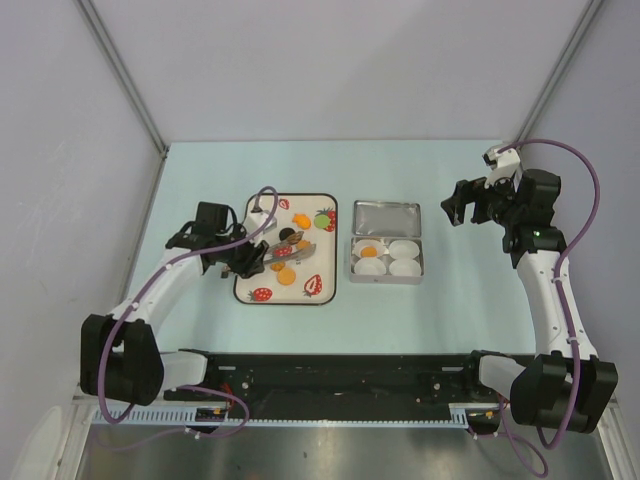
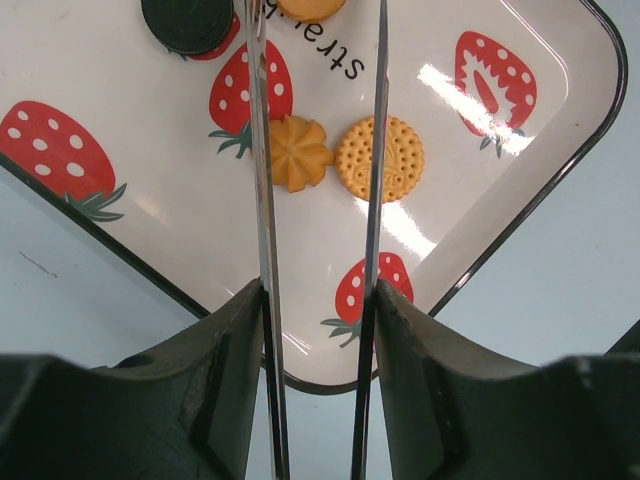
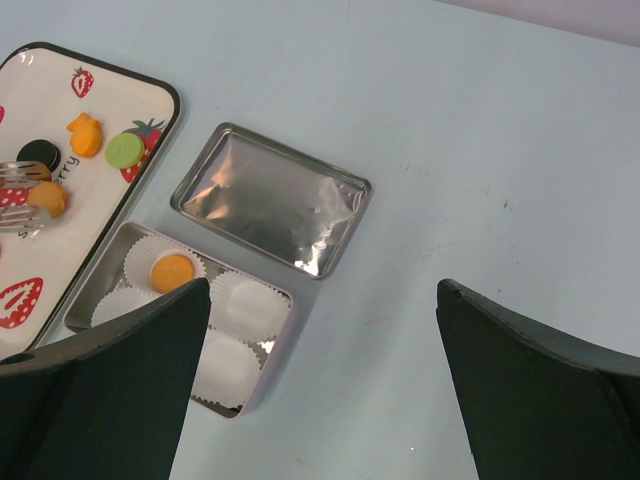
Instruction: Pack the cookies
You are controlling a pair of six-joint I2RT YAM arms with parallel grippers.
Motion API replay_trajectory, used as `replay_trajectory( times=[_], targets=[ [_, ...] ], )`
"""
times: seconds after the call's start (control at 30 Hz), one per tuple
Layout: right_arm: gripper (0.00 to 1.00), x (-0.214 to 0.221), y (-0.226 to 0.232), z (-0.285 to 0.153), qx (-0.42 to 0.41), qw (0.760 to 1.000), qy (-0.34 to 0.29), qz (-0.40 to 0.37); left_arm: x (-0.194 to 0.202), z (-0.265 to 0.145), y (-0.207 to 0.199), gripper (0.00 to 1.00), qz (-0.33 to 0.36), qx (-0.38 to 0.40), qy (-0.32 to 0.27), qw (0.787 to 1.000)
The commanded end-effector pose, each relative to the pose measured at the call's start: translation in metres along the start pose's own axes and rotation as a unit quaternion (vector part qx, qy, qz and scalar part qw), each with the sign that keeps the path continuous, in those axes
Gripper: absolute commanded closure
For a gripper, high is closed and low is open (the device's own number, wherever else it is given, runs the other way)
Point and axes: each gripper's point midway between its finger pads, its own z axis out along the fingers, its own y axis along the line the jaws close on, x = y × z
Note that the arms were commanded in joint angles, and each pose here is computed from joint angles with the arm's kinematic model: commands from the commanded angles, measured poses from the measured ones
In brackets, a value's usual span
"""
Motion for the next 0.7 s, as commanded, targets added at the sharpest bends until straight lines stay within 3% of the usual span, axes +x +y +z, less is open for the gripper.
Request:
replay_trajectory(
  times=[0.0,0.67],
  targets=[
    [0.00,-0.0028,-0.0009,-0.0019,0.000,1.000,-0.006,-0.009,-0.0073,0.0044,0.0024,0.50,0.021,-0.003,-0.013,1.000],
    [0.00,-0.0043,-0.0019,-0.0031,0.001,1.000,-0.009,-0.008,-0.0037,0.0087,0.0022,0.57,0.026,-0.010,-0.008,1.000]
  ],
)
